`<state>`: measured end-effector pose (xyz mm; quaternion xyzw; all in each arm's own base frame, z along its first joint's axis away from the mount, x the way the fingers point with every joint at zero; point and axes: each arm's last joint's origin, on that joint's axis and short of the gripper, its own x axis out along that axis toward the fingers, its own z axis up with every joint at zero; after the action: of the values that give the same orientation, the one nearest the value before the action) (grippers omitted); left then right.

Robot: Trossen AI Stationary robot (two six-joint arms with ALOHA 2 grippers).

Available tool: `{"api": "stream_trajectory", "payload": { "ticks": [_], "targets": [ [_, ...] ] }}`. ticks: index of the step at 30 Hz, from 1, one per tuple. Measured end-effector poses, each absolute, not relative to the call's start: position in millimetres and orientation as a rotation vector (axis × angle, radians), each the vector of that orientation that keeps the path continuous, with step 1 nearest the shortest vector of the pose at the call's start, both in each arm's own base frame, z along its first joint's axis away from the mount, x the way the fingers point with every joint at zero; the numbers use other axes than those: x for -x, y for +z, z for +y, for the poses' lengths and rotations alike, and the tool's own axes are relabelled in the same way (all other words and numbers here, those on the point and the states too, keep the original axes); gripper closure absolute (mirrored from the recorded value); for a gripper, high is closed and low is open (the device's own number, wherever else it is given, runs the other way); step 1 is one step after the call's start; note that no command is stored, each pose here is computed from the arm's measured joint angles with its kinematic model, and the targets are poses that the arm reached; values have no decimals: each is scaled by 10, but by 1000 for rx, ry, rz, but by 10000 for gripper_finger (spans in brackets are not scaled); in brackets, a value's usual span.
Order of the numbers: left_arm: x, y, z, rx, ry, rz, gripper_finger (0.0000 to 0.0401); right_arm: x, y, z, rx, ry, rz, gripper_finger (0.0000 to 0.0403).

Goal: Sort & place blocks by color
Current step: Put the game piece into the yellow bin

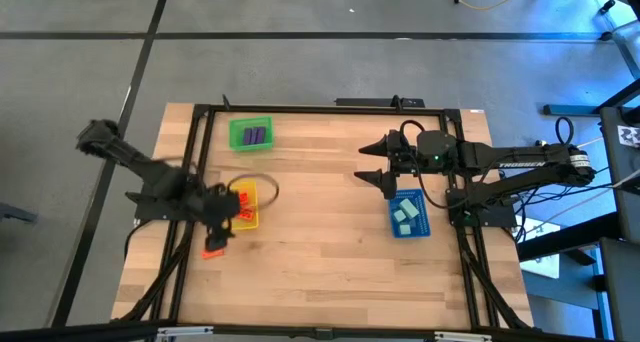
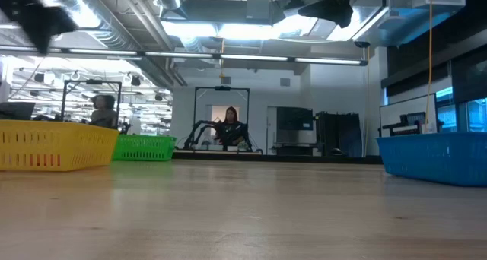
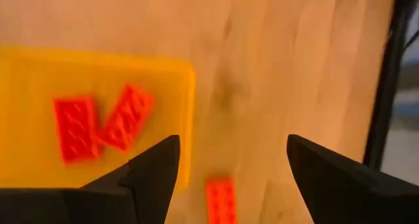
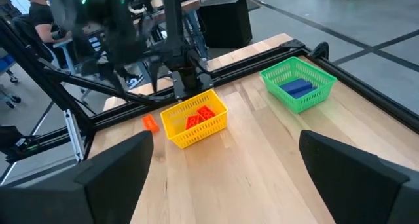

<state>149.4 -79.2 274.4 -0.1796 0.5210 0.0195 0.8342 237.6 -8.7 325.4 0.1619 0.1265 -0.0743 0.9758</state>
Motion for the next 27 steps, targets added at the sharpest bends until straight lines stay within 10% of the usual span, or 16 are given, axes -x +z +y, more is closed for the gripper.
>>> {"api": "stream_trajectory", "payload": {
  "ticks": [27],
  "targets": [
    [-912,1565,-1207,437,92,1360,129,-2355,3192,-85,-322,-160,324,18]
  ]
}}
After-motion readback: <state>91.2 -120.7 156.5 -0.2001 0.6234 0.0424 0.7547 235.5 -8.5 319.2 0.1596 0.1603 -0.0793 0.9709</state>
